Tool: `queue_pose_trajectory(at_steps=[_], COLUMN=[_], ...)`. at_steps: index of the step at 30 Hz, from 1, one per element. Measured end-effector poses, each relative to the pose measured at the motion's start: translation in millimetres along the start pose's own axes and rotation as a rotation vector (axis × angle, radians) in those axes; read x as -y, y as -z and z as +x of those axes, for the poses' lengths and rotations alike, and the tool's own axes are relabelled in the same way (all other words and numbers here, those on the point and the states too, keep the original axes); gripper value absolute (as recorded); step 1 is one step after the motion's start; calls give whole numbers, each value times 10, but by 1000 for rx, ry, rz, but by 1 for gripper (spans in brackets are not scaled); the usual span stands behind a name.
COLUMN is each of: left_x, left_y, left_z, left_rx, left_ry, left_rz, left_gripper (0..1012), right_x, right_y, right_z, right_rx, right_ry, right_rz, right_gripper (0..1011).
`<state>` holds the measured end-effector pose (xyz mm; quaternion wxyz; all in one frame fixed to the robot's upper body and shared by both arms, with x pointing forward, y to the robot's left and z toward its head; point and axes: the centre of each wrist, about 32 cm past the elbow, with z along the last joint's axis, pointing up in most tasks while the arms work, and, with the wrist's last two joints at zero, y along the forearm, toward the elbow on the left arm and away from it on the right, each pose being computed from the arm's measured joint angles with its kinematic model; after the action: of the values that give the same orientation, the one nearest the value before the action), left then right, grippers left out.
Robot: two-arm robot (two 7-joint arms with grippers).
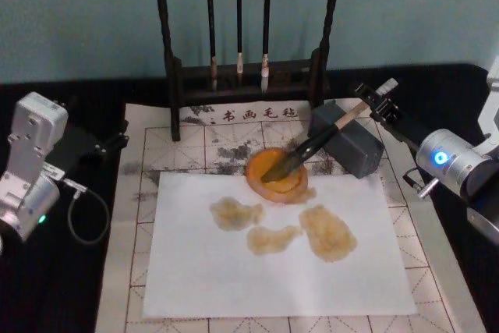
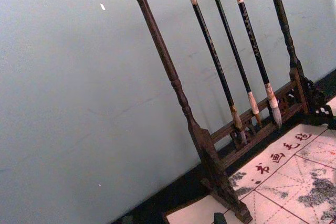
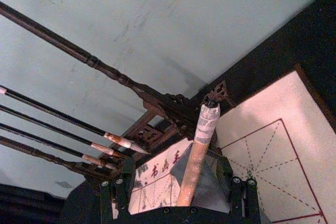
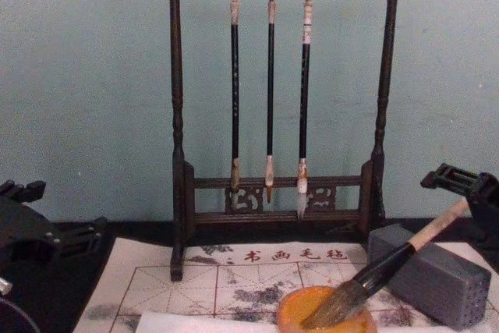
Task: Pick up the brush from the inkstone, write on the paper, then place the brush back to its original position.
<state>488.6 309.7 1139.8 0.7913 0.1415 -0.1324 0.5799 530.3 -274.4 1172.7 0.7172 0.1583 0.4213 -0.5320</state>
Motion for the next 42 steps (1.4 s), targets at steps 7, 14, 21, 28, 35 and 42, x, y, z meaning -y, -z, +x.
queue_pose_trajectory(at_steps=[7,14,21,28,35,42], left_x=[0,0,0,0,0,0], left_y=[0,0,0,0,0,0], left_z=[0,0,0,0,0,0], left_rx=[0,0,0,0,0,0], left_ry=[0,0,0,0,0,0], left_rz=[0,0,0,0,0,0], left_gripper=[1001,1001,1001,1001,1001,1001], right_x=[-61,-146,-196,-229,-249,-259], right_y=[-19,-50,-67,-90,-103,-109], right_z=[-8,-29,-35,-14,4,12], right_rx=[-15,-16,-14,-26,-35,-37], right_ry=[5,0,1,20,31,36], right_rz=[-2,5,4,-1,-4,-1], right_gripper=[1000,1000,1000,1000,1000,1000])
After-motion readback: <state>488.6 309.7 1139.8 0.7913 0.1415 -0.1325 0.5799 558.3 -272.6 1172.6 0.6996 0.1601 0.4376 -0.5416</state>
